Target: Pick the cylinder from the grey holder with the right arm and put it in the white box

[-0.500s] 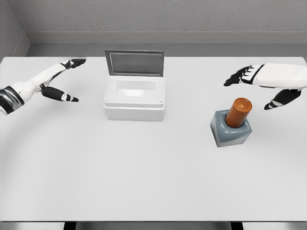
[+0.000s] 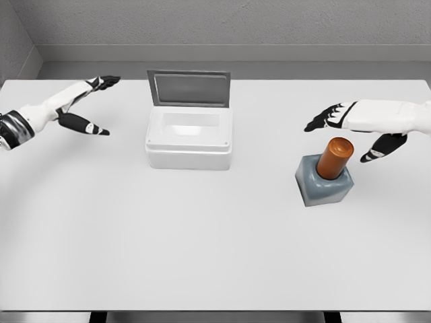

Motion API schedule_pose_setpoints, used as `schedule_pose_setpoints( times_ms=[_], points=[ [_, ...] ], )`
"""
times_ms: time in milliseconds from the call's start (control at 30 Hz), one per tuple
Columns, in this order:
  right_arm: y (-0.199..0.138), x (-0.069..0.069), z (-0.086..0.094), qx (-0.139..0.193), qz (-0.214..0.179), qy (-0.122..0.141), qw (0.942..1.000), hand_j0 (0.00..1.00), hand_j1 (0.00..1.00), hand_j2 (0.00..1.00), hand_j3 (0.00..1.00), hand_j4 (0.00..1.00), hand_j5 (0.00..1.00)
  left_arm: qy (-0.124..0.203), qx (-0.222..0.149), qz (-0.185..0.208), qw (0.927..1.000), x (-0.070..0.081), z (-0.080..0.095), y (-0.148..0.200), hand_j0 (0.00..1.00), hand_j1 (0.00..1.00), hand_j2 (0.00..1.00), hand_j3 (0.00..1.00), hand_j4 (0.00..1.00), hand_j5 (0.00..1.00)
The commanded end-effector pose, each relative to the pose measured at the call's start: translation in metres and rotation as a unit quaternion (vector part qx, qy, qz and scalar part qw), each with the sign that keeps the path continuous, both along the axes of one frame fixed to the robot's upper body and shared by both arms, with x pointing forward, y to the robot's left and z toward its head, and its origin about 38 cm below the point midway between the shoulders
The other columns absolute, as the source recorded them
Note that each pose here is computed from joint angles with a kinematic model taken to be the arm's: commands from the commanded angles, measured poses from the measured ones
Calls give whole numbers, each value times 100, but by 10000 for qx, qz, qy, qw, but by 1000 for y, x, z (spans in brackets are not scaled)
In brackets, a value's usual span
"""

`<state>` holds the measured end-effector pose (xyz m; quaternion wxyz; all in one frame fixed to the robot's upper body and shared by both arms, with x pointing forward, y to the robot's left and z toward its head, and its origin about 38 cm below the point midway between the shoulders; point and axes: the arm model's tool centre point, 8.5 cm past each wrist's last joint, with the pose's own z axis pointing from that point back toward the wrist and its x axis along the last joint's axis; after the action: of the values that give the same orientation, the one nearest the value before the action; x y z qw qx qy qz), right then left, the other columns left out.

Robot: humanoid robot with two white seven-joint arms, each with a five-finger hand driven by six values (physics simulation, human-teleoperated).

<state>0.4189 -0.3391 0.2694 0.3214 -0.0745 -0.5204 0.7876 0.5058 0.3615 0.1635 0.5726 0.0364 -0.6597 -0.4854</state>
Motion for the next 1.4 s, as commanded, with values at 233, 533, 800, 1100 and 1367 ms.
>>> schedule_pose_setpoints(
  times_ms=[233,533,800,1100,1367],
  points=[
    [6,-2,-7,-167,121,35,9998,100,100,100,100,100,100,249,-210,46,9995,11,-14,-14,100,100,100,100,100,100],
    [16,0,-14,-335,270,105,9990,100,100,100,100,100,100,364,-268,165,9988,15,-18,-12,100,100,100,100,100,100],
    [15,1,-13,-437,281,53,9986,100,100,100,100,100,100,341,-261,220,9988,15,-16,-6,100,100,100,100,100,100],
    [22,2,-15,-461,364,80,9982,97,97,97,97,97,97,320,-315,177,9988,16,-15,-12,100,100,100,100,100,100],
    [20,0,-16,-488,352,105,9981,81,81,81,81,81,81,314,-315,172,9989,16,-15,-12,100,100,100,100,100,100]
  ],
)
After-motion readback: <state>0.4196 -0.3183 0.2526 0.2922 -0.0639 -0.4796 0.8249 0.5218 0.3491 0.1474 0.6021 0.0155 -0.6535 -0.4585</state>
